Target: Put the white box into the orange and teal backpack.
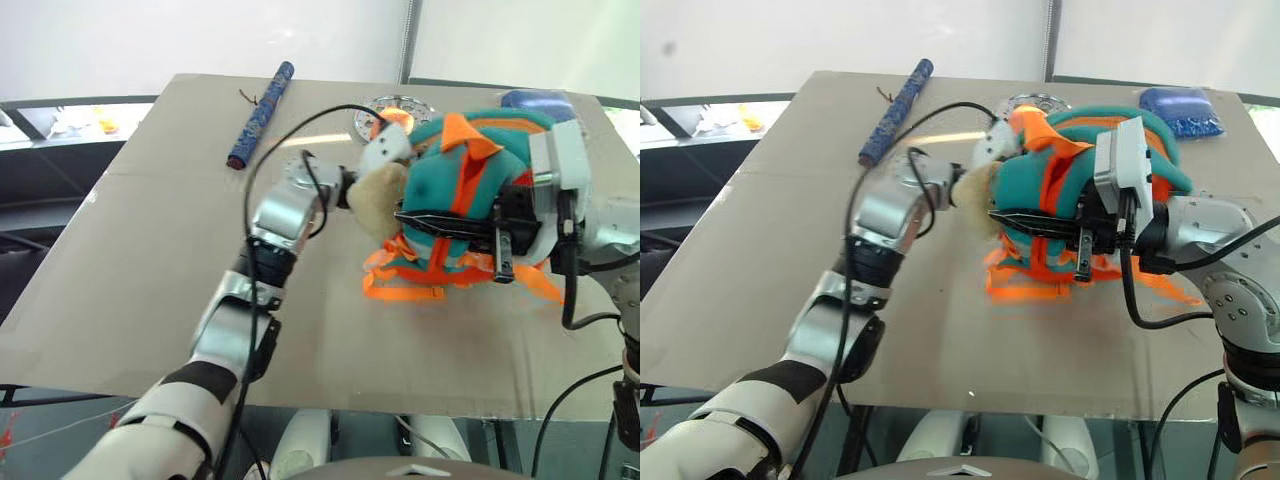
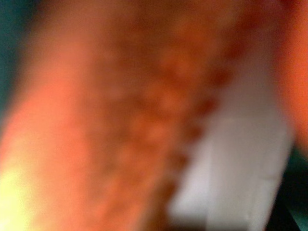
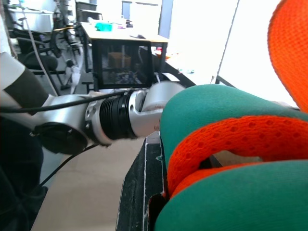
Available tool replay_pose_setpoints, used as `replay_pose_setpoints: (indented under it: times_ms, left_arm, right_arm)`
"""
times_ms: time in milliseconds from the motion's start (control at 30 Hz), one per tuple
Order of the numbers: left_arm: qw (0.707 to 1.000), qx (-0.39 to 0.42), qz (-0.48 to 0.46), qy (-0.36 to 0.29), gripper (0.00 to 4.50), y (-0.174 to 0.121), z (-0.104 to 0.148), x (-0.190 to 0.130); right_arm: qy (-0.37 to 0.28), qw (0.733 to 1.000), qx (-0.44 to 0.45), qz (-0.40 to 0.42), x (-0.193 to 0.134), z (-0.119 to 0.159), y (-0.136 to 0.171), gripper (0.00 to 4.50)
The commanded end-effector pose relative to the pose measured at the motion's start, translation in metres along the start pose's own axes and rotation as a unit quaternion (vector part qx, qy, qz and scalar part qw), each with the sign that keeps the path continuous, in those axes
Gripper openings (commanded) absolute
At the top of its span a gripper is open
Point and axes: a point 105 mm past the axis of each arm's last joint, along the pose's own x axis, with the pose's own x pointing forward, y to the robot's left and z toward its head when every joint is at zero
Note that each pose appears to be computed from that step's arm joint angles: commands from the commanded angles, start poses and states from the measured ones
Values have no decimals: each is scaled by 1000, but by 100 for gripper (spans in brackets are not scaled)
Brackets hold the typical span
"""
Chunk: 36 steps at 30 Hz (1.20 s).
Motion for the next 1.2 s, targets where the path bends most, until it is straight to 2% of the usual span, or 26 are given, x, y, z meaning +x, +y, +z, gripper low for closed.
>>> replay_pose_setpoints:
  times_ms: [33, 167, 267, 367, 400, 467, 500, 600, 833, 933, 1000, 1200]
  left_arm:
    - [999, 7, 33, 6, 112, -1, 10, -25]
    - [997, -18, 25, 73, 112, -16, -17, -33]
    - [997, -44, 18, 67, 112, -20, -24, 2]
    - [997, -26, 19, 74, 112, -19, -33, 25]
    - [998, -32, 10, 61, 213, -22, -31, 28]
    - [999, -48, 4, 22, 267, -23, -20, 25]
    - [998, -59, 9, 1, 324, -20, -13, 18]
    - [994, -102, -7, -50, 433, -16, 3, -20]
    - [983, -171, -37, -60, 433, -13, 10, -114]
    - [986, -164, -37, -22, 433, -22, -2, -140]
    - [985, -165, -37, -15, 433, -27, -7, -147]
    - [984, -157, -24, -74, 433, -31, 11, -142]
  right_arm:
    - [3, 999, -45, 21, 4, 6, 10, 3]
    - [57, 998, -32, -16, 8, -40, 7, 3]
    - [60, 998, -14, -18, 8, -58, 12, 3]
    - [54, 998, -9, -24, 8, -59, 11, 3]
    - [52, 998, -6, -29, 9, -59, 11, 0]
    - [51, 998, -3, -41, 8, -60, 9, 0]
    - [54, 997, -3, -47, 6, -61, 7, 0]
    - [54, 996, -3, -74, 1, -61, -2, 0]
    - [58, 994, -7, -95, -4, -63, -13, 0]
    - [56, 994, -3, -98, -2, -64, -16, 0]
    - [54, 994, 0, -98, -2, -64, -18, 0]
    - [56, 994, 2, -92, 1, -66, -20, 0]
